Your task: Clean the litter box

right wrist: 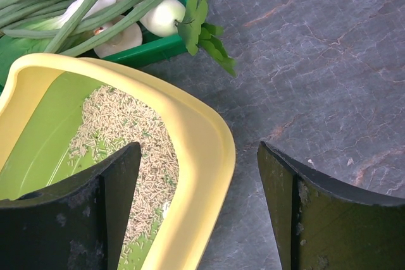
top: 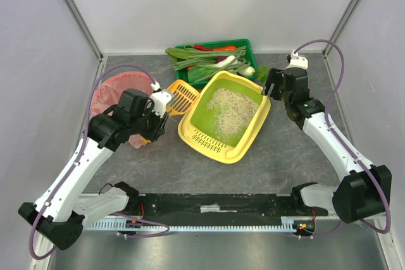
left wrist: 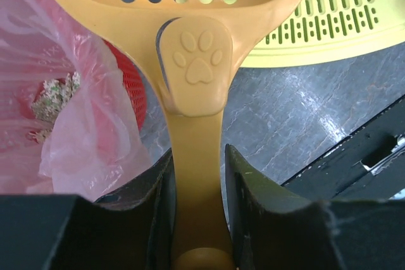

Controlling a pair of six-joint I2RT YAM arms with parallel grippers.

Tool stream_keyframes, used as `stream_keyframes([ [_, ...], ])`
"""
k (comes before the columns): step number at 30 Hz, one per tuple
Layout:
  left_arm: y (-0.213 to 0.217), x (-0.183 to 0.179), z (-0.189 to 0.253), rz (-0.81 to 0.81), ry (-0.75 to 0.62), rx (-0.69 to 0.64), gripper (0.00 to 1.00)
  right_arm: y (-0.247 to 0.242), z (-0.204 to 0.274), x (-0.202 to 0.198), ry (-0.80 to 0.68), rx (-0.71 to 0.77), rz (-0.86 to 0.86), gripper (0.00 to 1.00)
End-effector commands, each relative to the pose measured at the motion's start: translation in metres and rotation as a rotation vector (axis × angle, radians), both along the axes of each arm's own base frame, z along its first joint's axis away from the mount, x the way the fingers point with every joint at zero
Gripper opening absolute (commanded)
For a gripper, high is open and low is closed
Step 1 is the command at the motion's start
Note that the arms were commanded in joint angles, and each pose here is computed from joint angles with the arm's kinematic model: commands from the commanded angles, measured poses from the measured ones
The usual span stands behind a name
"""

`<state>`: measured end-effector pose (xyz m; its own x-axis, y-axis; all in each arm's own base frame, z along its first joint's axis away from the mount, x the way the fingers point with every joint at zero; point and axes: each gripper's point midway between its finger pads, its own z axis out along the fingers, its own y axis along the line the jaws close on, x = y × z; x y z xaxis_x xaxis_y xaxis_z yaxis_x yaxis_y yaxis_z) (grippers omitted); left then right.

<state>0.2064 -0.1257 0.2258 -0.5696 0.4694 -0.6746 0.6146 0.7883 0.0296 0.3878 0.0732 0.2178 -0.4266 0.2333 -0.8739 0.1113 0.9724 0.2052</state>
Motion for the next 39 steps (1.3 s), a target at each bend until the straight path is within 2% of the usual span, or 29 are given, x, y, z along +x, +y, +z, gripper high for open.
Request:
stream_keyframes([
  [1,-0.010,0.016,0.020,-0.077,-0.111,0.066,0.02,-0.005,0.031,0.006,-0.079,0.013,-0.029,0.82],
  [7,-0.047,0.036,0.027,-0.161,-0.138,0.099,0.02,0.002,0.029,-0.003,-0.052,0.007,0.021,0.80],
  [12,-0.086,0.052,0.035,-0.189,-0.162,-0.012,0.02,0.003,0.016,-0.013,0.023,-0.031,0.047,0.79],
  [18,-0.111,0.063,0.034,-0.164,-0.144,-0.121,0.02,0.001,-0.006,-0.025,0.105,-0.002,0.010,0.77],
  [24,-0.108,0.058,0.033,-0.137,-0.144,-0.147,0.02,0.007,-0.024,-0.022,0.173,0.001,0.027,0.76],
  [35,-0.100,0.050,0.029,-0.097,-0.132,-0.168,0.02,0.027,-0.046,-0.013,0.209,0.045,0.075,0.74],
  [39,-0.101,0.050,0.029,-0.103,-0.132,-0.171,0.02,0.031,-0.049,-0.008,0.206,0.038,0.093,0.68],
])
